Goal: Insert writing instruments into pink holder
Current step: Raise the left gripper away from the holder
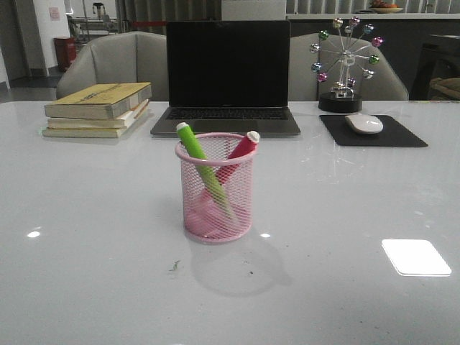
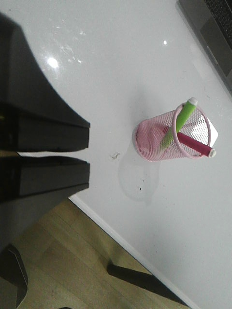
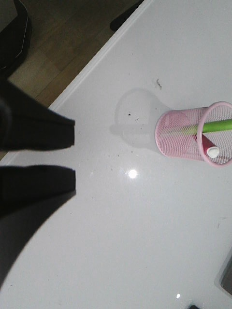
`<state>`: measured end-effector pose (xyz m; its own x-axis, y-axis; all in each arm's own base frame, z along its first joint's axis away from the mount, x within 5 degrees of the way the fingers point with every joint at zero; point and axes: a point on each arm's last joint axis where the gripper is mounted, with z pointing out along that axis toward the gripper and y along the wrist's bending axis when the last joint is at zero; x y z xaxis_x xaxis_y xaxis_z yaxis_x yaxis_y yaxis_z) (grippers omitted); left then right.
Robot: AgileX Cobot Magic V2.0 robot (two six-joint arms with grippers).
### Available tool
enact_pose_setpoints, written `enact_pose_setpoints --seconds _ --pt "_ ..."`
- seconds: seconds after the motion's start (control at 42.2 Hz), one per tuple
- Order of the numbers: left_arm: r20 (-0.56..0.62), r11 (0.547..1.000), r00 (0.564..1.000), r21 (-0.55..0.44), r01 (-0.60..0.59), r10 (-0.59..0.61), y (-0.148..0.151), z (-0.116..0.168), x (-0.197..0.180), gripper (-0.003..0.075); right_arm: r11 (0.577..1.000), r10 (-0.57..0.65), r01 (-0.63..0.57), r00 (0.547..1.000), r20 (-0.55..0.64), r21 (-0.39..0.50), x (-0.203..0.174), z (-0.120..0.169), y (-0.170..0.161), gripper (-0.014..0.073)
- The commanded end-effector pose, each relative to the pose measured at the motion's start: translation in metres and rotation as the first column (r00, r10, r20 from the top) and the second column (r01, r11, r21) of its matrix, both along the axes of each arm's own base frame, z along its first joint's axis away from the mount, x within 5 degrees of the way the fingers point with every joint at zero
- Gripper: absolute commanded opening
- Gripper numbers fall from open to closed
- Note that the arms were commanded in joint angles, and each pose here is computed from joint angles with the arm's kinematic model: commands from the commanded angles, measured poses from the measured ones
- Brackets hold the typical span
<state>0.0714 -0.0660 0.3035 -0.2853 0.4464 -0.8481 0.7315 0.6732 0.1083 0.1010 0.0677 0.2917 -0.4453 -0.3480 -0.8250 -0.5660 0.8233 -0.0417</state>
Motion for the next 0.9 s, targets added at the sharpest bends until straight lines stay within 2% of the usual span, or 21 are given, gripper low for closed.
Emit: enact_pose_setpoints --seconds 0.0,0.071,0.593,0.664,0.711,0.783,0.877 --pt "0.025 0.993 0.997 -0.097 -0.072 0.074 0.001 0.013 0.004 0.0099 0.999 -0.002 -0.001 0.996 0.084 0.038 0.003 0.014 0.001 0.0057" --pt "0.011 0.989 0.993 -0.101 -0.112 0.114 0.003 0.013 0.006 0.0099 0.999 -0.002 -0.001 0.996 0.085 0.039 0.003 0.014 0.001 0.0068" --pt "0.001 0.988 0.994 -0.111 -0.111 0.112 0.002 0.013 0.005 0.0099 0.999 -0.002 -0.001 0.996 0.084 0.038 0.003 0.014 0.001 0.0069" --pt "0.038 0.988 0.993 -0.114 -0.105 0.11 0.006 0.013 0.002 0.0099 0.999 -0.002 -0.001 0.996 0.084 0.038 0.003 0.014 0.001 0.0069" --pt "0.09 0.985 0.984 -0.099 -0.144 0.153 0.013 0.009 0.003 0.0099 0.999 -0.002 -0.001 0.996 0.084 0.038 0.003 0.014 0.001 0.0069" --pt "0.162 0.964 0.957 -0.154 -0.216 0.24 0.024 0.001 0.001 0.0099 0.999 -0.002 -0.001 0.996 0.084 0.038 0.003 0.014 0.001 0.0069" --pt "0.272 0.915 0.885 -0.257 -0.313 0.379 0.038 -0.017 -0.004 0.0099 0.999 -0.002 -0.001 0.996 0.084 0.038 0.003 0.014 0.001 0.0069"
